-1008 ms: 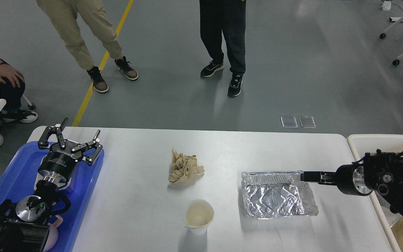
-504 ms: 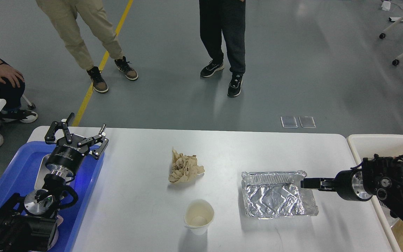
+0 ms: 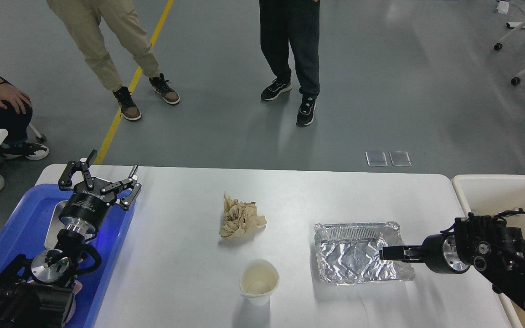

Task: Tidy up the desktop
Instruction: 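Reach the right gripper to the edge of the foil tray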

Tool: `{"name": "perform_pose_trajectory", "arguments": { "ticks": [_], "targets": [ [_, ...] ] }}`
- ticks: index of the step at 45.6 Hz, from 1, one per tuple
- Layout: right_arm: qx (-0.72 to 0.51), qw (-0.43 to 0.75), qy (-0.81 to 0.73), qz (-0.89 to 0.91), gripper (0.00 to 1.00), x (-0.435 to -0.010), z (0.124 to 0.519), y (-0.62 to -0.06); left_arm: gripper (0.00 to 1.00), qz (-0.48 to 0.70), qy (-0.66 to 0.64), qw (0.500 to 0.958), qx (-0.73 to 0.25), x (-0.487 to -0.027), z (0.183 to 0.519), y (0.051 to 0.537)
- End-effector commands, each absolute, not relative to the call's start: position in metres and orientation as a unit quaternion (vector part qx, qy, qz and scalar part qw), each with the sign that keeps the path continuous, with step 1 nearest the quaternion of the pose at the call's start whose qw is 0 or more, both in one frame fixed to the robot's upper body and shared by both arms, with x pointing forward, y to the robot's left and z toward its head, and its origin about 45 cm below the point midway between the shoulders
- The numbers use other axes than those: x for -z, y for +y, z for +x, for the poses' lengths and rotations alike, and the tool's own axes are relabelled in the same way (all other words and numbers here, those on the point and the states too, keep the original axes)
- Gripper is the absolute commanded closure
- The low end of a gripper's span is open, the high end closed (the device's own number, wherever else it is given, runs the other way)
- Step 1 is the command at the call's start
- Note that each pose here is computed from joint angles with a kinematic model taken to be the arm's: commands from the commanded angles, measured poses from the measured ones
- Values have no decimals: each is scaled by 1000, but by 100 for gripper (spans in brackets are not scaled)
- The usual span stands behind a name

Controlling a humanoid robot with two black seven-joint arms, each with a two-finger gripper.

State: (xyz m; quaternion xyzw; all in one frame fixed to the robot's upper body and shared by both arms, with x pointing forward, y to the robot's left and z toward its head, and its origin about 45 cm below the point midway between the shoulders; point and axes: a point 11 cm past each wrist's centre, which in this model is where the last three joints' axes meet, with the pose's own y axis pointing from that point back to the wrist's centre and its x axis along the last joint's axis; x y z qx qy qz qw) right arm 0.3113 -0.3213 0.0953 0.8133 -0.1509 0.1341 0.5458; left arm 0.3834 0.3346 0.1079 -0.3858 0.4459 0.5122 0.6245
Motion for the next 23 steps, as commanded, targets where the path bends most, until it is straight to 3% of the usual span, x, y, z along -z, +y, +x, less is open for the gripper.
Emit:
{"name": "perform_pose_trajectory", "arguments": {
  "ticks": [1, 23],
  "targets": [
    [-129, 546, -154, 813, 0, -92, 312, -321, 3, -386, 445, 625, -513, -107, 382, 336],
    [-124, 553, -156, 809, 3, -88, 312, -326, 3, -387, 443, 624, -514, -107, 382, 336]
  ]
}}
